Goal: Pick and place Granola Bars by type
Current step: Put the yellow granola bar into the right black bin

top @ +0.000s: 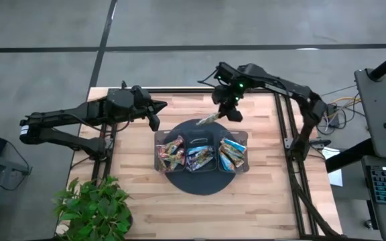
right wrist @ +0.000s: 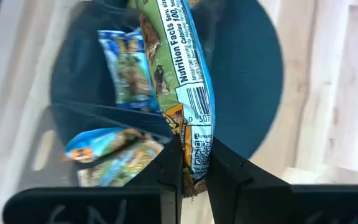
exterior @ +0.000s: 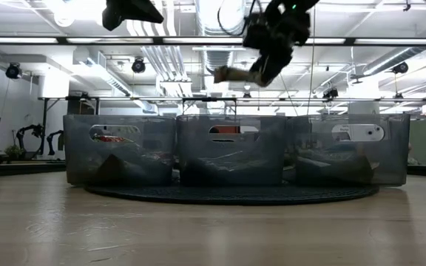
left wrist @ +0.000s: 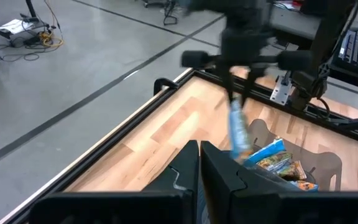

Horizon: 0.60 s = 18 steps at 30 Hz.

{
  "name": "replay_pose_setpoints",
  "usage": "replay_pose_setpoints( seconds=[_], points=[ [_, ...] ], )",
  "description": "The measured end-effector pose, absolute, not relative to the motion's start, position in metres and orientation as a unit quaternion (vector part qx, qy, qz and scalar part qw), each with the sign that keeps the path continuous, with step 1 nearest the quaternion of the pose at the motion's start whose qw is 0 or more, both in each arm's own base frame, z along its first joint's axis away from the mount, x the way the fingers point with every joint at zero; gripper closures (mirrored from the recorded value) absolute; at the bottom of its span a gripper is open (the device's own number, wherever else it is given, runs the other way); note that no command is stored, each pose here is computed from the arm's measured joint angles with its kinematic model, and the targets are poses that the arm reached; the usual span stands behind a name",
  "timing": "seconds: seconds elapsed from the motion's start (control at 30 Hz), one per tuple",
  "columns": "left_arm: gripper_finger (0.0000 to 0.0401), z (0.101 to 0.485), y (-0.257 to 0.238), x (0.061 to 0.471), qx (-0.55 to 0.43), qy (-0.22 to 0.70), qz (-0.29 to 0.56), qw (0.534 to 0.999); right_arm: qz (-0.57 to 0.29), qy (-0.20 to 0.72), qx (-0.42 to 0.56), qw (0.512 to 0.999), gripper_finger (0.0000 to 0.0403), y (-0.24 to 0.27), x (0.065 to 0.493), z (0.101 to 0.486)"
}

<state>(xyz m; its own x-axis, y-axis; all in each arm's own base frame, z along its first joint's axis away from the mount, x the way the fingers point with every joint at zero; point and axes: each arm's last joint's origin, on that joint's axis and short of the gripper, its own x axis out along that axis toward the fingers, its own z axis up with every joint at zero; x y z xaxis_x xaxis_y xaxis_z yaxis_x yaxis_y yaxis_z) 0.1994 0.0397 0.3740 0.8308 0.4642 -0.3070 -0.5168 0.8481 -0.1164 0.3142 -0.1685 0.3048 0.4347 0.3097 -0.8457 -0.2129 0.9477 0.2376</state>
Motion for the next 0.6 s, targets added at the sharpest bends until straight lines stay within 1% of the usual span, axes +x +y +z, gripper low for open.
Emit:
replay_pose_setpoints(
  seconds=[0.17,0.4,0.6],
  points=[
    [0.0401,0.374,0.040,0.199,-0.098,0.135,0.258,0.952,0.160,0.506,0.048,0.846,0.0365,-0.140,0.297,0.316],
    [0.0401,0.374,0.040,0.199,-0.098,0.134,0.258,0.952,0.176,0.507,0.049,0.842,0.0365,-0.097,0.266,0.322],
    [0.0401,0.374,0.040,0.199,-0.098,0.133,0.257,0.952,0.137,0.482,0.091,0.860,0.0365,-0.074,0.237,0.325]
  ],
)
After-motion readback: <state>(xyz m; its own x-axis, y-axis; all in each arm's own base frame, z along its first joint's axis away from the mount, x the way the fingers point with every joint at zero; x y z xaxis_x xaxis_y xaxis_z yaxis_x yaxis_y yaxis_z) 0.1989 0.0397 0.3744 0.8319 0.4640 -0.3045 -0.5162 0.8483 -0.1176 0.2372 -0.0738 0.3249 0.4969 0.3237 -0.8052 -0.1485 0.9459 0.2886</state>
